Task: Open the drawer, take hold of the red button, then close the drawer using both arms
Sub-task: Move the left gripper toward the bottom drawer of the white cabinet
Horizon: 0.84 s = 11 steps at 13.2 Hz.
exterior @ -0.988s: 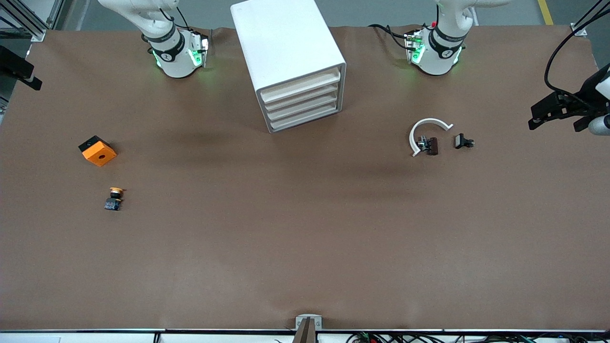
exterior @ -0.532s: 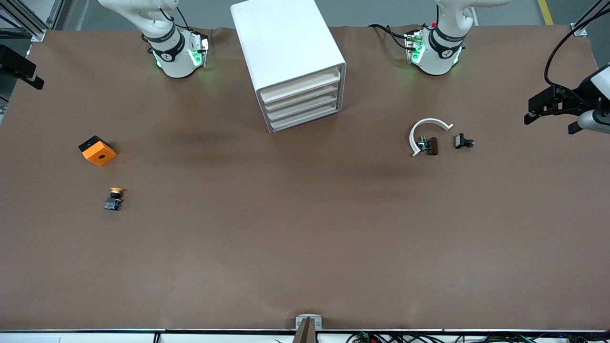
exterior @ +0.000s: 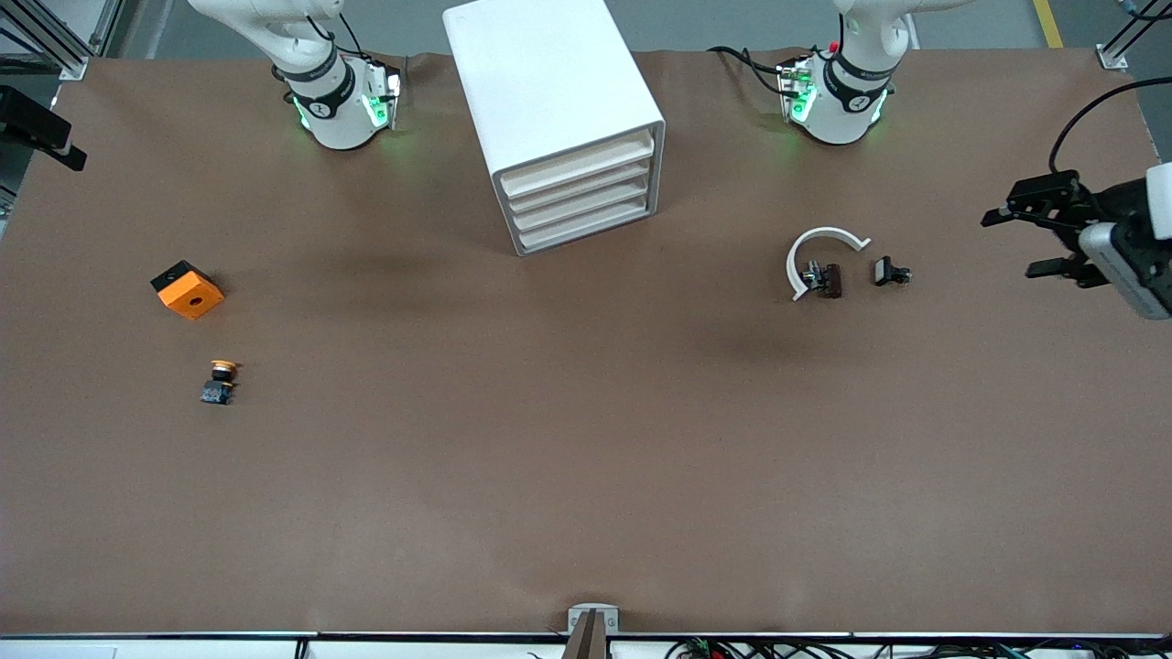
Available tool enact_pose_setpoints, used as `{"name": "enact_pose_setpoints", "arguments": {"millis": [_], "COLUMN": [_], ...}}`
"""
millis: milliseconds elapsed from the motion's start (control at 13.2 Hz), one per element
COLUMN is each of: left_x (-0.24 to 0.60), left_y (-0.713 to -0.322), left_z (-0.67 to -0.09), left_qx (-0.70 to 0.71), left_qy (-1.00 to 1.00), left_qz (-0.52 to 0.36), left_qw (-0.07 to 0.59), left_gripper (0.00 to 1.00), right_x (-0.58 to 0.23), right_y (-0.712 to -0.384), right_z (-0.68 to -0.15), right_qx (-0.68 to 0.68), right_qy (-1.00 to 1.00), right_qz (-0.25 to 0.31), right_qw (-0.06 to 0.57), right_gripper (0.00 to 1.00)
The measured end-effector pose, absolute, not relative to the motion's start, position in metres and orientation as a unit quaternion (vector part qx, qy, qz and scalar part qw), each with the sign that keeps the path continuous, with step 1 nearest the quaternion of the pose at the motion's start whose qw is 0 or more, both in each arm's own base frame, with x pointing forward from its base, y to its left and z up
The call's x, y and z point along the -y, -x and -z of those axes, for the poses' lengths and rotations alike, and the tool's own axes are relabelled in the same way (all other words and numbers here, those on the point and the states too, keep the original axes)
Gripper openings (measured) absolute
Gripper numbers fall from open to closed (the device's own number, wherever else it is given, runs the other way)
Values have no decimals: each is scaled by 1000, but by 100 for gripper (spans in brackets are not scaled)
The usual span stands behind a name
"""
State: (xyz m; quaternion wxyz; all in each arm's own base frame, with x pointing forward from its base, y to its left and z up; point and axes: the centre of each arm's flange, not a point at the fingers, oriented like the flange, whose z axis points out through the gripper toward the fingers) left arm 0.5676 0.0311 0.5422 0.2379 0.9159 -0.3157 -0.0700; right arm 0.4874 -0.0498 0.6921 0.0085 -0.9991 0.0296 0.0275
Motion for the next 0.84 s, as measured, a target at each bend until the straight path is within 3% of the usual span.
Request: {"name": "enact_pose_setpoints", "arguments": {"millis": [380,836], "left_x": [26,106], "left_y": [-582,-590], "left_z": [-450,-359], "left_qx": [335,350], "left_qy": [-862,-805], "left_qz": [124,176], "left_qw": [360,445], "left_gripper": [100,100], "right_x": [47,47], "right_y": [-488,-488], "right_z": [-693,-693], "right_qx": [-27,-26], "right_qy": [999,999], "right_qz": [-24,-23], "right_qw": [8,8], "right_gripper": [100,100]}}
